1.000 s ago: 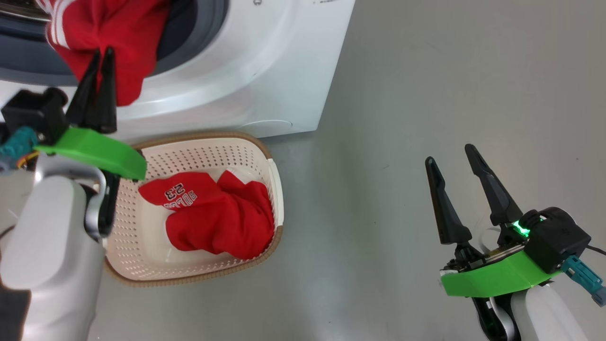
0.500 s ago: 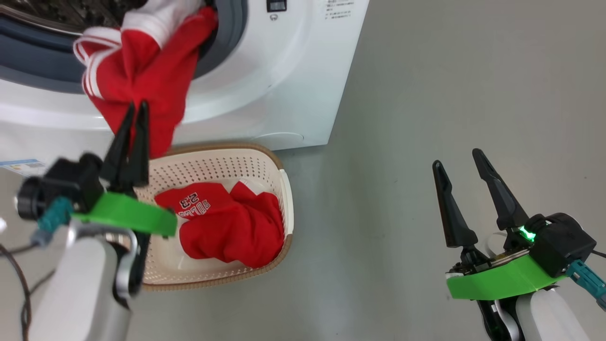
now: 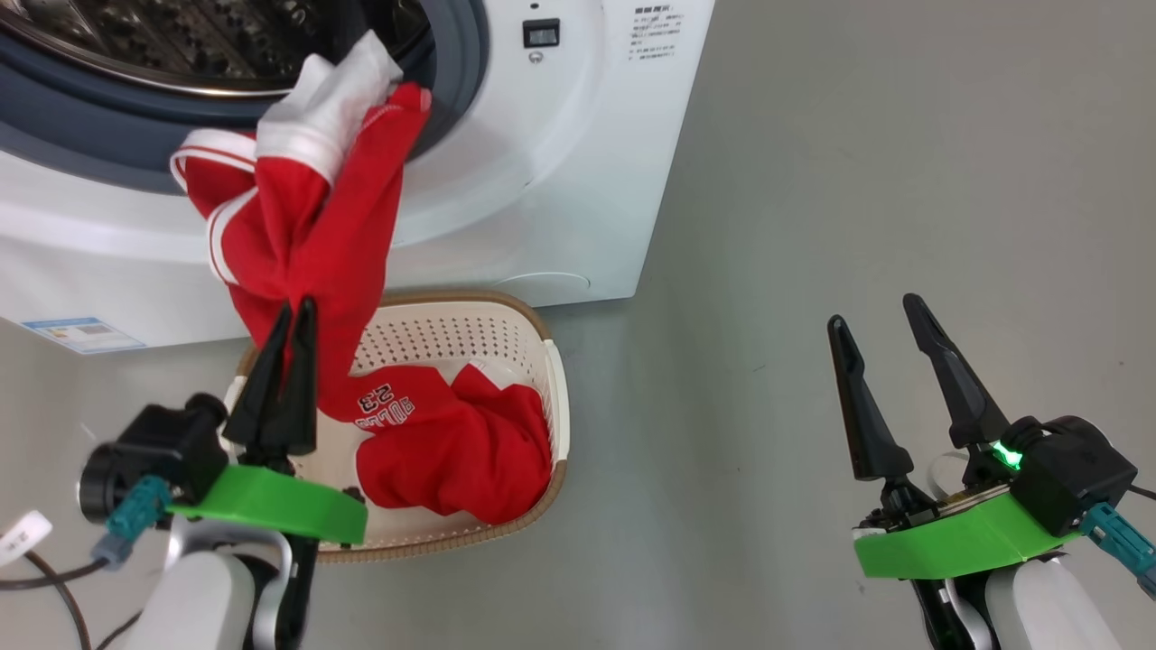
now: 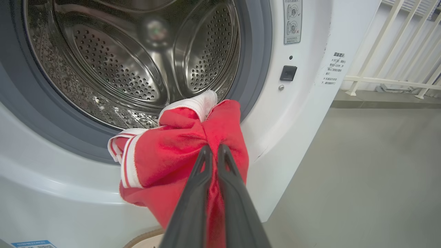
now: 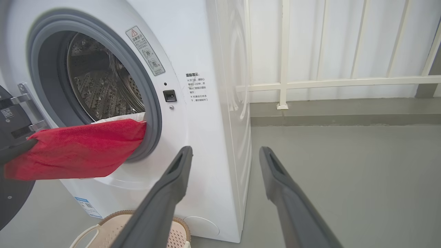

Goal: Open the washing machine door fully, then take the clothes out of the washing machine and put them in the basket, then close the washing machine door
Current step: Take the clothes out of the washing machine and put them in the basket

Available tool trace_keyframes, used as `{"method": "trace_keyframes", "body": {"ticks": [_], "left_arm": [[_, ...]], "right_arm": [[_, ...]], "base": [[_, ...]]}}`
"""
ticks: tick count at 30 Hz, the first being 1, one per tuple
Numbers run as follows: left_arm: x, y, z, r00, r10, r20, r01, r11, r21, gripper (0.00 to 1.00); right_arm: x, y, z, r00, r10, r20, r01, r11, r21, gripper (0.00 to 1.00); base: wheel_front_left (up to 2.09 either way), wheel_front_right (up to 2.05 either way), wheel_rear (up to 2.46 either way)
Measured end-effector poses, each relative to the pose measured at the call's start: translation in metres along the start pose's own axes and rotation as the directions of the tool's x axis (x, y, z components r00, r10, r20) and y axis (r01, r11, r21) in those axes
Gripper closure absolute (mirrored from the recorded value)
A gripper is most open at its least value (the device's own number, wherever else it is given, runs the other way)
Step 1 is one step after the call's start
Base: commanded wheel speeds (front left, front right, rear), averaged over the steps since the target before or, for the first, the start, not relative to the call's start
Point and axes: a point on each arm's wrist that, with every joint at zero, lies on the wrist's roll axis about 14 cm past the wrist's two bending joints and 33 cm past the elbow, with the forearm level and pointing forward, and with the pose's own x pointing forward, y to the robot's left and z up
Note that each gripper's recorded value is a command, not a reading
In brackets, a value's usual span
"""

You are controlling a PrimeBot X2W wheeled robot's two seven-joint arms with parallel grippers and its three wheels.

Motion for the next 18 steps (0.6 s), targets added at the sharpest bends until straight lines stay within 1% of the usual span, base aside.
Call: {"method": "trace_keyframes", "body": {"ticks": [11, 15, 18], "left_arm": [[-0.018, -0.004, -0.012, 0.999, 0.016, -0.04, -0.017, 1.0, -0.024, 1.0], [-0.024, -0.007, -0.027, 0.996, 0.02, -0.085, -0.024, 0.999, -0.046, 1.0], [-0.029, -0.005, -0.047, 0.989, 0.03, -0.147, -0.038, 0.998, -0.056, 1.0]], "right_arm": [[-0.003, 0.001, 0.008, 1.0, 0.001, 0.018, -0.001, 1.0, -0.002, 0.0], [-0.007, -0.001, 0.002, 1.0, -0.006, 0.001, 0.006, 1.0, -0.001, 0.0], [-0.006, -0.001, -0.001, 1.0, -0.008, -0.007, 0.008, 1.0, 0.0, 0.0]], "base": [[0.0, 0.0, 0.0], [0.0, 0.0, 0.0], [0.0, 0.0, 0.0]]}}
